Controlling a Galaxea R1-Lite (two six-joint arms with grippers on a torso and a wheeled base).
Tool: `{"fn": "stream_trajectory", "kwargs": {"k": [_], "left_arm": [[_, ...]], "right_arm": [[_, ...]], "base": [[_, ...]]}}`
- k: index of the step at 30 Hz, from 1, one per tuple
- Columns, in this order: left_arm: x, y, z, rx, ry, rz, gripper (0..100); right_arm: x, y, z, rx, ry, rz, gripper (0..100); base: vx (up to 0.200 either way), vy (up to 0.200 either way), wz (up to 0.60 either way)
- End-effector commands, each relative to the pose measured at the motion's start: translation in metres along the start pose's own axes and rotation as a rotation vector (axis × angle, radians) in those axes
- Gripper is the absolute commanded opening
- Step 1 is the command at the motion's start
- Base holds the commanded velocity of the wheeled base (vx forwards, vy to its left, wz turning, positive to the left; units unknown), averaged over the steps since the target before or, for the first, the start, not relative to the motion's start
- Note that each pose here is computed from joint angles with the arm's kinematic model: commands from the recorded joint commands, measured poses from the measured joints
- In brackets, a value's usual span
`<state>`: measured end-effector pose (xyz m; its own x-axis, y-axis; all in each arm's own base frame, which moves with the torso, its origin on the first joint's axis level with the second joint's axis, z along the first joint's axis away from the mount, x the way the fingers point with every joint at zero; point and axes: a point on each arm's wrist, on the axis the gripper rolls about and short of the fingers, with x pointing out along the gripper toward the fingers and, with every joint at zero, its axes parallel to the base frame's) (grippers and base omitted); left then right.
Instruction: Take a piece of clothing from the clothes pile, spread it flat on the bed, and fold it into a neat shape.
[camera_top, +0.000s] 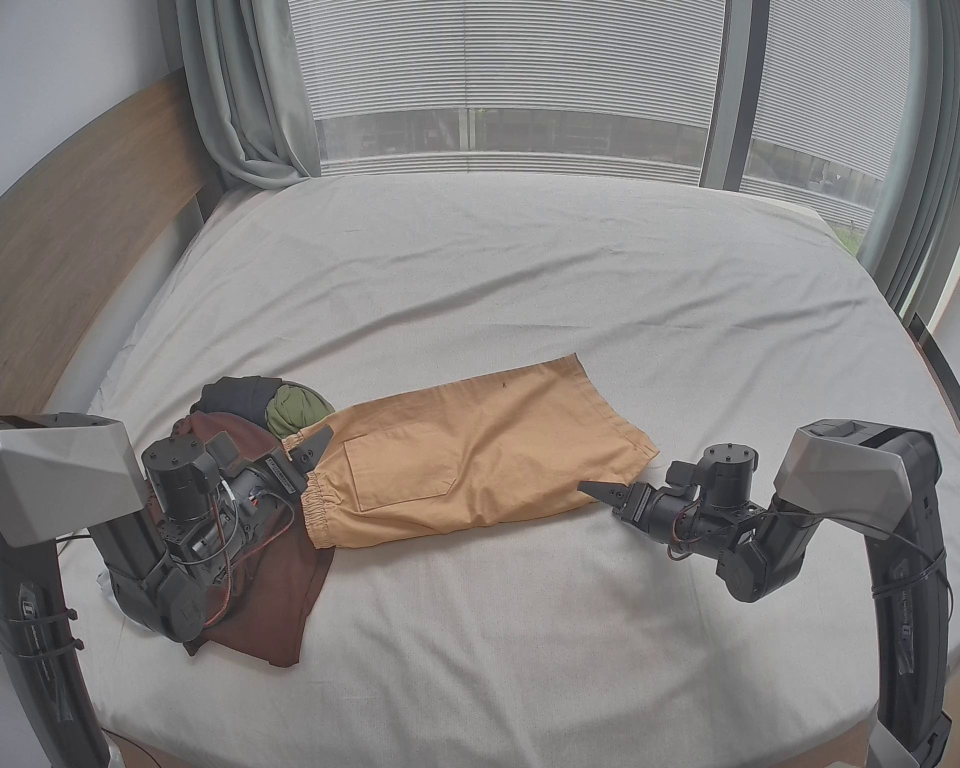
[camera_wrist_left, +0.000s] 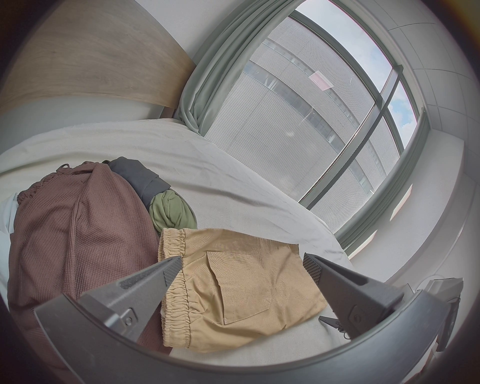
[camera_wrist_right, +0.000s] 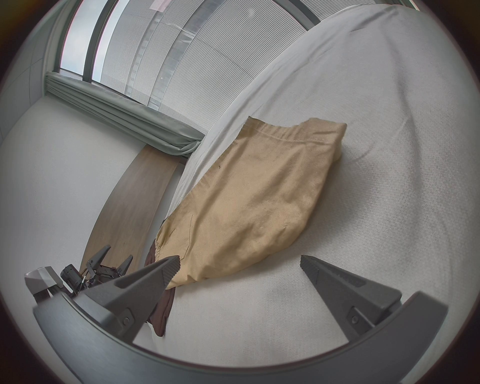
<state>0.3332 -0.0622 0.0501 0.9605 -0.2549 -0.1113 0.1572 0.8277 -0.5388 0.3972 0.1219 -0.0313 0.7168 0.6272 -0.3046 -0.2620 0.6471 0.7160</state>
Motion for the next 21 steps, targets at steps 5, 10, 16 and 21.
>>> {"fn": "stream_trajectory", "kwargs": {"k": [5,10,16,21], "left_arm": [[0.0,0.001,0.0,-0.001,0.0,0.0,100],[0.0,0.001,0.001,-0.001,-0.001,0.002,100],[0.0,0.001,0.0,-0.001,-0.001,0.001,100],[0.0,0.001,0.0,-0.001,-0.001,0.001,100]], "right_arm": [[0.021,-0.016,-0.011,0.002,0.0,-0.021,100],[0.034,-0.023,-0.024,-0.002,-0.007,-0.037,100],[0.051,-0.017,-0.027,-0.026,-0.064,-0.032,100],[0.059,-0.013,-0.026,-0.035,-0.082,-0.011,100]], "base": [[0.0,0.0,0.0],[0.0,0.0,0.0],[0.0,0.0,0.0],[0.0,0.0,0.0]]}}
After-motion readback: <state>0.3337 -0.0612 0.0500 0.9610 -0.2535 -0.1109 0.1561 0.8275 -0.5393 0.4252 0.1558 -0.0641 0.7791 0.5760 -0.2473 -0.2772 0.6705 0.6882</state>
